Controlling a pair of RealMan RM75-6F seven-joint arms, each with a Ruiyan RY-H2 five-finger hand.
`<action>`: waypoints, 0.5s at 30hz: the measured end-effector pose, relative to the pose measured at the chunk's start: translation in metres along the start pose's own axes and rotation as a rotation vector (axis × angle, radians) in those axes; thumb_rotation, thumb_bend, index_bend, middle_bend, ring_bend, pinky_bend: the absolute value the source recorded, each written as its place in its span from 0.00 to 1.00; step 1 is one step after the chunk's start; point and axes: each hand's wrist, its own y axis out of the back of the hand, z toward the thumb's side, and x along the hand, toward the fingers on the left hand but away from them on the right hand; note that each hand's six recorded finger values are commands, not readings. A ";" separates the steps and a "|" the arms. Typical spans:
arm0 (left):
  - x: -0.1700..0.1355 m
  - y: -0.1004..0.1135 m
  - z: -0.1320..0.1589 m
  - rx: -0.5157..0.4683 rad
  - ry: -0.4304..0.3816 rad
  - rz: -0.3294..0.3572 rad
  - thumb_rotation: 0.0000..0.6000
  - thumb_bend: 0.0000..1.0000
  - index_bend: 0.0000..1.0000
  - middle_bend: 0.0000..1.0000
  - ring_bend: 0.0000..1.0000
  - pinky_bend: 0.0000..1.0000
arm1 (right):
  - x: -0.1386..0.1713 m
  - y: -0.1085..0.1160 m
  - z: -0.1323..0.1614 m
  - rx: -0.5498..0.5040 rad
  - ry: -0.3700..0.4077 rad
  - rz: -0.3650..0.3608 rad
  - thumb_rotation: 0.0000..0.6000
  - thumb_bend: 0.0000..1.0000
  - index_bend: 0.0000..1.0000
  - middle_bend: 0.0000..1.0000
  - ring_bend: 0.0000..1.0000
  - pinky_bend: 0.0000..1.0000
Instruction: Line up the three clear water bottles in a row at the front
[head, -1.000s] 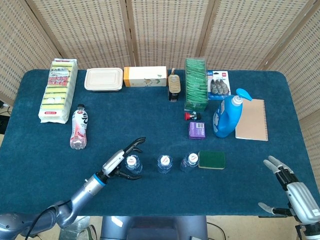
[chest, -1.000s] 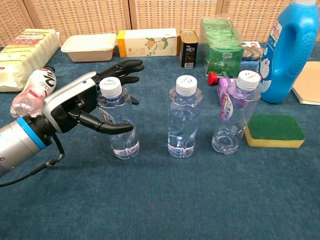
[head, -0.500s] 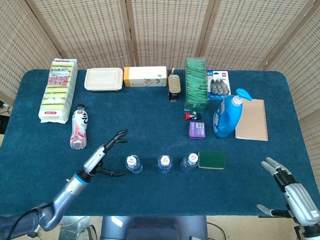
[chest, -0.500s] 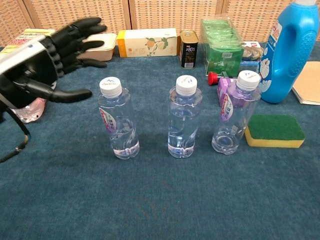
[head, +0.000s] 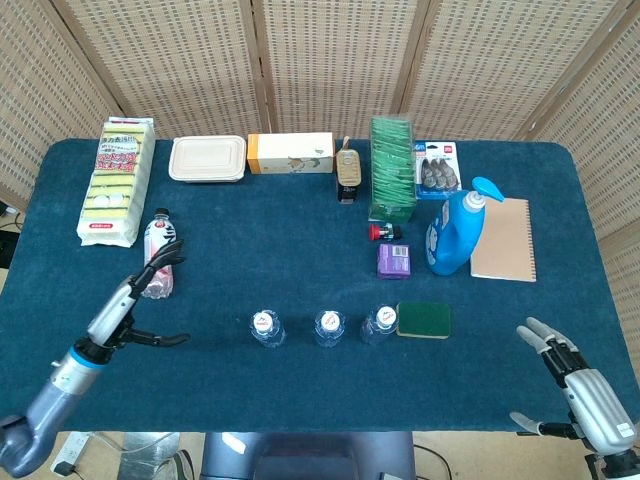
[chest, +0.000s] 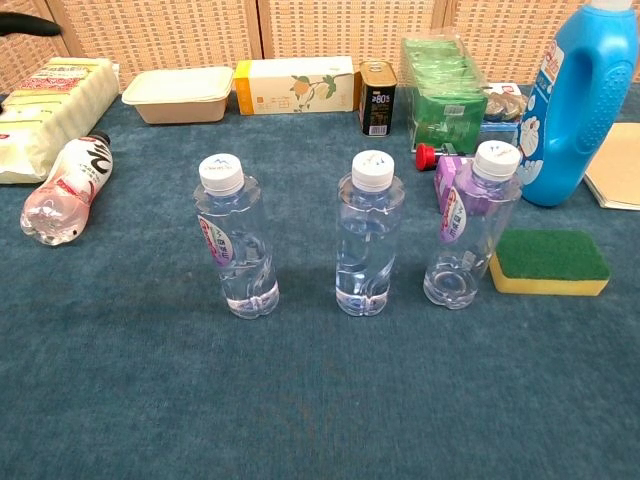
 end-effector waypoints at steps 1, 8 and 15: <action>-0.007 0.009 0.001 0.031 0.015 0.003 1.00 0.11 0.00 0.00 0.00 0.12 | 0.000 0.000 0.000 0.000 -0.001 -0.001 1.00 0.00 0.07 0.00 0.00 0.00; -0.048 0.045 -0.003 0.181 0.128 0.038 1.00 0.10 0.00 0.00 0.00 0.10 | 0.001 0.002 -0.001 0.013 -0.012 -0.015 1.00 0.00 0.07 0.00 0.00 0.00; -0.084 0.066 -0.001 0.348 0.253 0.068 1.00 0.10 0.00 0.00 0.00 0.09 | -0.002 0.004 -0.008 0.087 -0.067 -0.067 1.00 0.00 0.07 0.00 0.00 0.00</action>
